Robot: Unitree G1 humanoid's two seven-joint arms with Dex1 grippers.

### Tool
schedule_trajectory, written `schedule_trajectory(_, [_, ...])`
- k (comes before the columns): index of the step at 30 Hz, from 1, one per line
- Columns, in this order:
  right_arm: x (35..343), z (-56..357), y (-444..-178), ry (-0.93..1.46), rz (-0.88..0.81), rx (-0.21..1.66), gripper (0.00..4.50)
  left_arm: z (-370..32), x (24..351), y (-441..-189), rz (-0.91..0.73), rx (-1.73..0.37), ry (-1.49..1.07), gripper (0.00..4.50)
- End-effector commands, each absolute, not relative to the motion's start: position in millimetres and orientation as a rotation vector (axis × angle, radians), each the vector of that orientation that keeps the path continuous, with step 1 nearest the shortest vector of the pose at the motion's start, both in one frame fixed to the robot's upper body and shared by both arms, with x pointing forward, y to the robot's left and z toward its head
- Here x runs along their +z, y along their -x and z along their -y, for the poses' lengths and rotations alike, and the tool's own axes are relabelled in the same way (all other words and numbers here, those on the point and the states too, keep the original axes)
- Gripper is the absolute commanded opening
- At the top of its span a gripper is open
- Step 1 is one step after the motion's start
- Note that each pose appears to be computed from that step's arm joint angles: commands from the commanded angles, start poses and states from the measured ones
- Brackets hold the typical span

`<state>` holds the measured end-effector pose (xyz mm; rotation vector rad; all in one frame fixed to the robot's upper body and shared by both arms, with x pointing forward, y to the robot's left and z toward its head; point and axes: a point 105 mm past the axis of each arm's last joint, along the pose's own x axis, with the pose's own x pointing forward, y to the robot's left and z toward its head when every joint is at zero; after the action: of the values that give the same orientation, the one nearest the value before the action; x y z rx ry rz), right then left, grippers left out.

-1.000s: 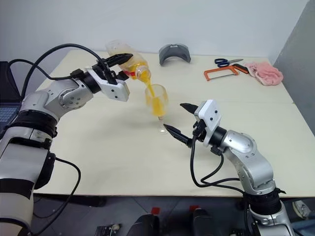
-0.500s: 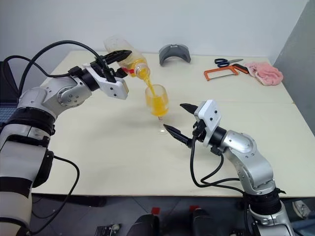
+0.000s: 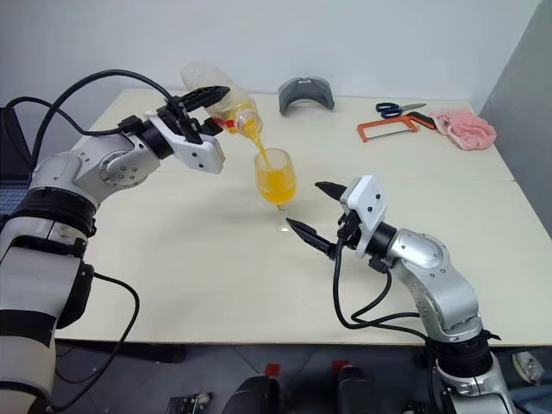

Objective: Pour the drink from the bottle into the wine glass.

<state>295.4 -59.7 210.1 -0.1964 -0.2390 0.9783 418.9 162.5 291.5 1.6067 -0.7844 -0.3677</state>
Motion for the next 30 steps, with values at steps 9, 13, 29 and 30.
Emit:
schedule_trajectory(9, [221, 54, -287, 0.213, 0.303, 1.003, 4.50, -155, 297, -418, 0.780, -0.359, -1.336, 1.67])
schedule_trajectory(13, [226, 48, -281, 0.227, 0.323, 1.036, 4.50, -163, 298, -420, 0.725, -0.326, -1.109, 1.67])
schedule_trajectory(29, [215, 24, -277, 0.302, 0.209, 1.151, 4.50, -233, 224, -411, 0.274, -0.152, -0.225, 1.67])
schedule_trajectory(30, [214, 22, -276, 0.304, 0.205, 1.162, 4.50, -237, 219, -411, 0.254, -0.146, -0.205, 1.67])
